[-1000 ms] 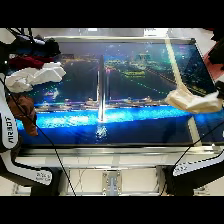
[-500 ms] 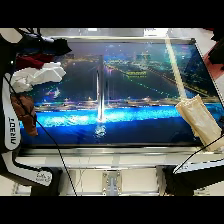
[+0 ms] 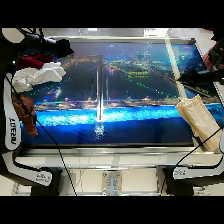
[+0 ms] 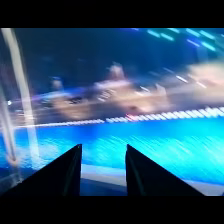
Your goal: Fold the shirts.
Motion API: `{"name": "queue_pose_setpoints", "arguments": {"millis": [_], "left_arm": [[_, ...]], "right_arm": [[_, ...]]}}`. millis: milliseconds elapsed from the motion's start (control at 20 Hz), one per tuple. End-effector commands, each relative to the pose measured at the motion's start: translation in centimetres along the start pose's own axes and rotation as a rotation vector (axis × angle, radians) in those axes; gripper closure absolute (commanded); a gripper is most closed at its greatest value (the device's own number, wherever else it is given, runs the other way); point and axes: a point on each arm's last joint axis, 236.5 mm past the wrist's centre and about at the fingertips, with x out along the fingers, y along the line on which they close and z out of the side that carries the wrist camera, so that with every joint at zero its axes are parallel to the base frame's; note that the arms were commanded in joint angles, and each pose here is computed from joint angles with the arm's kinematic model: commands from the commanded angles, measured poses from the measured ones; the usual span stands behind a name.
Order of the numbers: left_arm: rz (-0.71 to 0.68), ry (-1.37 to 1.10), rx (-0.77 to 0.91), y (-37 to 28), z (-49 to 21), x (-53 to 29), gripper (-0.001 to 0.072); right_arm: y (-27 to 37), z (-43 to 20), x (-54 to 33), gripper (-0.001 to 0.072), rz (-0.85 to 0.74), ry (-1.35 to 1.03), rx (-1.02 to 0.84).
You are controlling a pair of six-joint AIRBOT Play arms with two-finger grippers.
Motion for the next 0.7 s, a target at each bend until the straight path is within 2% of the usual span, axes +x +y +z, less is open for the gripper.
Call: {"name": "queue_pose_setpoints", "arguments": {"millis": [0, 150, 250, 500, 650], "left_arm": [[-0.004, 0.035, -0.021, -0.1, -0.8, 0.0, 0.069], [-0.004, 0.035, -0.021, -0.1, -0.8, 0.0, 0.069], [-0.004, 0.035, -0.021, -0.1, -0.8, 0.0, 0.069], [-0.004, 0.035, -0.021, -0.1, -0.8, 0.0, 0.069], [-0.004, 0.035, -0.021, -0.1, -0.8, 0.0, 0.0689]], "right_arm": [[13.6, 0.2, 7.2, 0.037, 0.122, -0.092, -0.367], [16.4, -5.6, 13.2, 0.0371, 0.006, 0.033, -0.631], [17.1, -9.3, 15.8, 0.0371, -0.014, 0.122, -0.724], [16.7, -14.1, 18.4, 0.0398, -0.05, 0.227, -0.787], [17.0, -14.4, 18.4, 0.0399, -0.046, 0.233, -0.793]]}}
